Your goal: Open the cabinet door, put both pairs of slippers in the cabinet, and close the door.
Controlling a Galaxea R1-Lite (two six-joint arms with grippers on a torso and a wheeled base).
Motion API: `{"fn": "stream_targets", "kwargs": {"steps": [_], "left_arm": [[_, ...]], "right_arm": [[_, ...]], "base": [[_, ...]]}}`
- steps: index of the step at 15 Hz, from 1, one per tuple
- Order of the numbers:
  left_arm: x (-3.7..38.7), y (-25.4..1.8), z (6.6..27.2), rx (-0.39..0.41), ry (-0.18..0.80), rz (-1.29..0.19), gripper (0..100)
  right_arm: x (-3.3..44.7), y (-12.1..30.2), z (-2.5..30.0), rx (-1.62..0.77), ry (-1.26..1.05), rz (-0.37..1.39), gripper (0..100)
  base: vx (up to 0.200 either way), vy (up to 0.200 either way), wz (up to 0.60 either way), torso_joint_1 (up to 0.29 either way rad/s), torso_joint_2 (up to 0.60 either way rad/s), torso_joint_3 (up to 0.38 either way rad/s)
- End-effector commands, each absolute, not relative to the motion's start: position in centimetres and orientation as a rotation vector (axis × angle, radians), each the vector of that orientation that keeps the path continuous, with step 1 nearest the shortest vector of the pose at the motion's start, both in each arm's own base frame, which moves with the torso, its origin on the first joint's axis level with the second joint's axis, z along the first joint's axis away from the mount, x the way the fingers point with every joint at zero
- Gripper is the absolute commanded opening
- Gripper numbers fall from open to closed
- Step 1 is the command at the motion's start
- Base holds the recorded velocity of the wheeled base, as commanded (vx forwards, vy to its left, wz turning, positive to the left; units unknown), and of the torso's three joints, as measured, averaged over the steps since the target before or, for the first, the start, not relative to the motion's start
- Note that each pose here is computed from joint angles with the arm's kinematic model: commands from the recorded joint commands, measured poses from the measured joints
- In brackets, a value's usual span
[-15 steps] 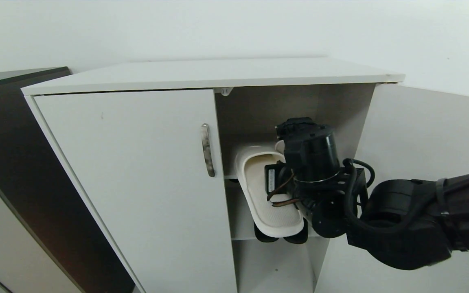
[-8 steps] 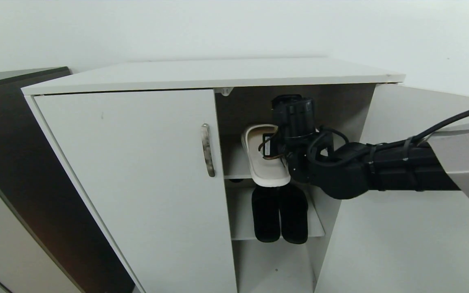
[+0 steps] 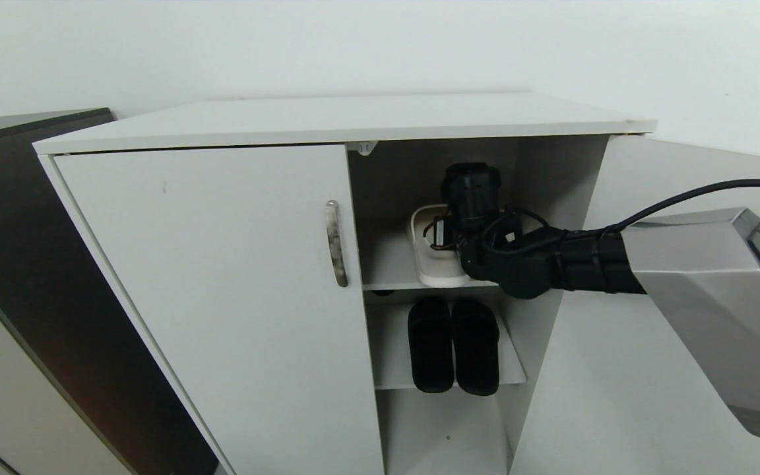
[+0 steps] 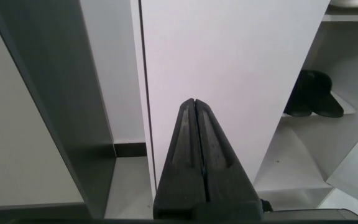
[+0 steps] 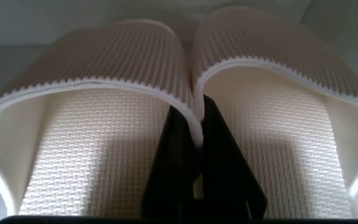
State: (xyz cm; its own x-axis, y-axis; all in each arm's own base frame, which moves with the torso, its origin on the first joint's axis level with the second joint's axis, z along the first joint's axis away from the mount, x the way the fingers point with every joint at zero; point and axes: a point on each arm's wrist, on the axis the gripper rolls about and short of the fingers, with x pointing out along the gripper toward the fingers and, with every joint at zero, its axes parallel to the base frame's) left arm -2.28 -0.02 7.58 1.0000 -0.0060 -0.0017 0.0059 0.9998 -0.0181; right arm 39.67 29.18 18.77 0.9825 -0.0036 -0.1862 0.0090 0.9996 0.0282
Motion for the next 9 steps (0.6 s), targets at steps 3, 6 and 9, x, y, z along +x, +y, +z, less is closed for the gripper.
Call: {"fn": "stream_targets", "kwargs": {"steps": [3,6,9], "left_arm": [[-2.3,0.0,7.6,-0.018,0.002,-0.006,0],[-2.3,0.0,7.6,-0.018,0.002,-0.006,0],[-2.3,0.0,7.6,-0.018,0.002,-0.006,0]], "right_arm": [[40.3,29.7,17.5,0.022,0.197,-0.007,0],[40.4,29.7,17.5,0.028,0.198,-0.009,100],[38.9,29.4,18.1,0.037,0.210,-0.003,100]], "base": [[0.000,0.000,0.00,0.000,0.00,0.000],[0.000,0.000,0.00,0.000,0.00,0.000],[0.000,0.000,0.00,0.000,0.00,0.000]]}}
